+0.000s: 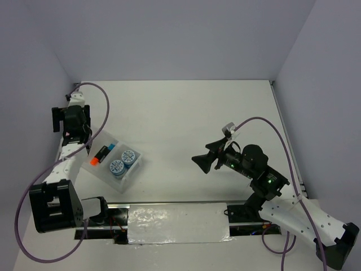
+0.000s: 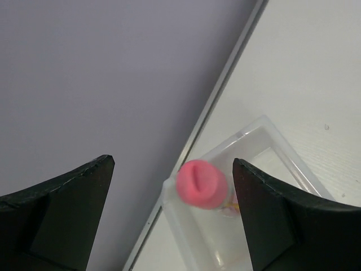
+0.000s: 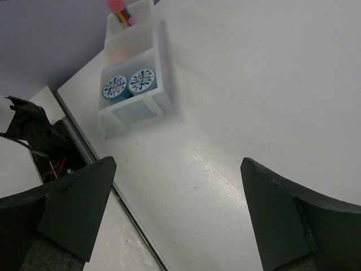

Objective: Sort the stationery into containers
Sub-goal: Reset both arms

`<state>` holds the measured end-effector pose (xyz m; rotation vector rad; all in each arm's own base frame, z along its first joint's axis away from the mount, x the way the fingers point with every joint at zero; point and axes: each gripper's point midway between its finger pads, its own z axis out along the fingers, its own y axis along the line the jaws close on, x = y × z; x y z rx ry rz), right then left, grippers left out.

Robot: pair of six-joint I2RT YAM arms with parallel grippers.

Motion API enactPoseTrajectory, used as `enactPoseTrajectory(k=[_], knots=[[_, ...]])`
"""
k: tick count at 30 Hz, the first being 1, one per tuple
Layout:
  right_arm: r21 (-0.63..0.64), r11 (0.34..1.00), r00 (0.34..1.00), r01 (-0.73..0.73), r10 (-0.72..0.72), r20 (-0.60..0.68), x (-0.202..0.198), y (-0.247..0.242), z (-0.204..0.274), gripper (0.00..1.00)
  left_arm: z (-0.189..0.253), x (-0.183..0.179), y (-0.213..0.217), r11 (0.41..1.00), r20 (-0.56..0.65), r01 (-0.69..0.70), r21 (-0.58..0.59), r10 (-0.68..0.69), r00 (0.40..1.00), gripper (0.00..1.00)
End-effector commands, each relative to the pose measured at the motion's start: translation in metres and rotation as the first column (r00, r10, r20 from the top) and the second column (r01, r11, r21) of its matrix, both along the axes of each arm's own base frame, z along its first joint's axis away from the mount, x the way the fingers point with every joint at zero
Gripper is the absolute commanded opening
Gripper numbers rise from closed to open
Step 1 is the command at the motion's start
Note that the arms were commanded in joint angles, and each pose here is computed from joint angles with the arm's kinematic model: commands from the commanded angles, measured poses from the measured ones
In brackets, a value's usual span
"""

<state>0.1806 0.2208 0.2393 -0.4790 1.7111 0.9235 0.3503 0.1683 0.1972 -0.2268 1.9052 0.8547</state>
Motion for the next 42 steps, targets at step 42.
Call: enactPoseTrajectory(k=[42], knots=[[0.103, 0.845, 0.837, 0.525, -0.534, 0.12, -0.128, -0.254, 0.185, 1.0, 0.127, -0.249, -0.14, 0.723, 0.499, 0.443, -0.53, -0.157, 0.853, 0.99]])
